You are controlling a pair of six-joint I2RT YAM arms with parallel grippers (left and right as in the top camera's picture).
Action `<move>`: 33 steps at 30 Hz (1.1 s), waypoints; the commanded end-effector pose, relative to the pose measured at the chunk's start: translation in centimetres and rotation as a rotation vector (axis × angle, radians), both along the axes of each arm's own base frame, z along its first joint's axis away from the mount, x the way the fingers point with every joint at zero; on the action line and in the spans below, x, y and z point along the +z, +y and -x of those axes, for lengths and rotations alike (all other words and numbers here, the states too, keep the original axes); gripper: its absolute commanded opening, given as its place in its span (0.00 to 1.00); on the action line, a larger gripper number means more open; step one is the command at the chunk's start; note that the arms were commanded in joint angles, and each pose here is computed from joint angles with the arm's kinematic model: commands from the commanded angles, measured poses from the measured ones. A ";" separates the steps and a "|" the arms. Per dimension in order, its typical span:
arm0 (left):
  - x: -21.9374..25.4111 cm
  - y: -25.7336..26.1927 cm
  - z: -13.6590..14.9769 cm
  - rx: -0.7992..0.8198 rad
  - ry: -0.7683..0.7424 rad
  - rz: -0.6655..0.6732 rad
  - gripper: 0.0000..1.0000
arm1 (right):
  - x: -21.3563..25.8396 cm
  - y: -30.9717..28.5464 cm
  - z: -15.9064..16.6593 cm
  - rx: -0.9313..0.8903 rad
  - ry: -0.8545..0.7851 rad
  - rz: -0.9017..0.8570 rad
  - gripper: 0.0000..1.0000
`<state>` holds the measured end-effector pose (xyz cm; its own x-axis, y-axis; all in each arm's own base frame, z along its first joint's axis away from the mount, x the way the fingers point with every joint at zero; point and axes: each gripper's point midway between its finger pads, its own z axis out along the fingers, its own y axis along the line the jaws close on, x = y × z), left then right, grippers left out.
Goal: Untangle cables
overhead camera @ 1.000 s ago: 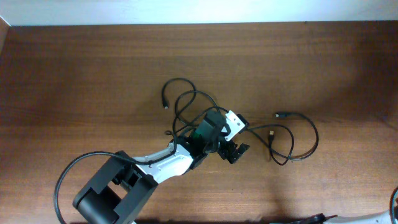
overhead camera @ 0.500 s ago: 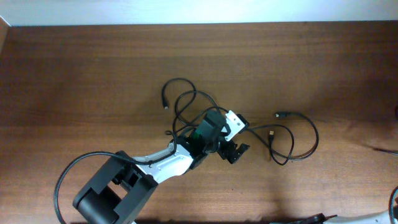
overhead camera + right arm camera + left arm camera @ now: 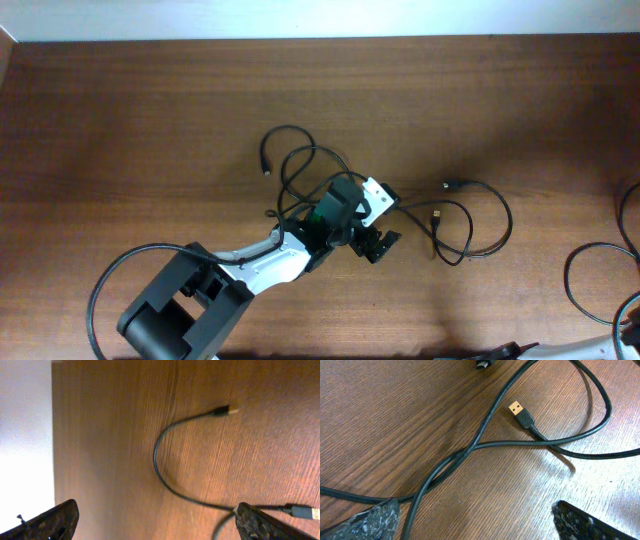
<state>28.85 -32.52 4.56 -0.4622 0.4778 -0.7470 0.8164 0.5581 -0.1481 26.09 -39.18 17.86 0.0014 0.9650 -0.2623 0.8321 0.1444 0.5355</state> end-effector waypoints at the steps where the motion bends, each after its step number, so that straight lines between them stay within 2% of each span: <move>1: -0.1 -0.1 0.0 0.005 0.003 -0.001 0.99 | 3.4 3.3 -2.5 0.212 0.003 0.117 0.99; 8: 0.5 -1.1 1.2 -0.067 0.041 0.052 0.99 | 7.3 12.2 -6.2 0.513 0.011 0.212 0.99; 12: 2.3 -0.7 1.5 -0.065 0.027 0.060 0.99 | 9.6 18.0 -7.1 0.673 0.009 0.262 0.99; 15: 3.7 0.8 1.8 -0.022 0.019 0.017 0.99 | 10.6 22.2 -7.2 0.759 0.020 0.267 0.99; 21: 2.9 2.3 3.4 -0.018 0.092 -0.052 0.99 | 9.1 29.9 -6.2 0.952 0.097 0.133 0.99; 27: 2.1 3.0 4.1 -0.017 0.130 -0.086 0.99 | 8.2 36.5 -5.5 1.306 0.137 0.184 0.99; 33: 4.2 3.5 4.3 -0.010 0.105 -0.065 0.99 | 5.8 39.5 -4.7 1.438 0.239 0.206 0.99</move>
<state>24.45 -29.17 6.33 -0.5539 0.5560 -0.6197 0.8000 0.5617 -0.2110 31.54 -0.46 24.83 -0.9543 0.1215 -0.2729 0.0293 0.9472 0.3192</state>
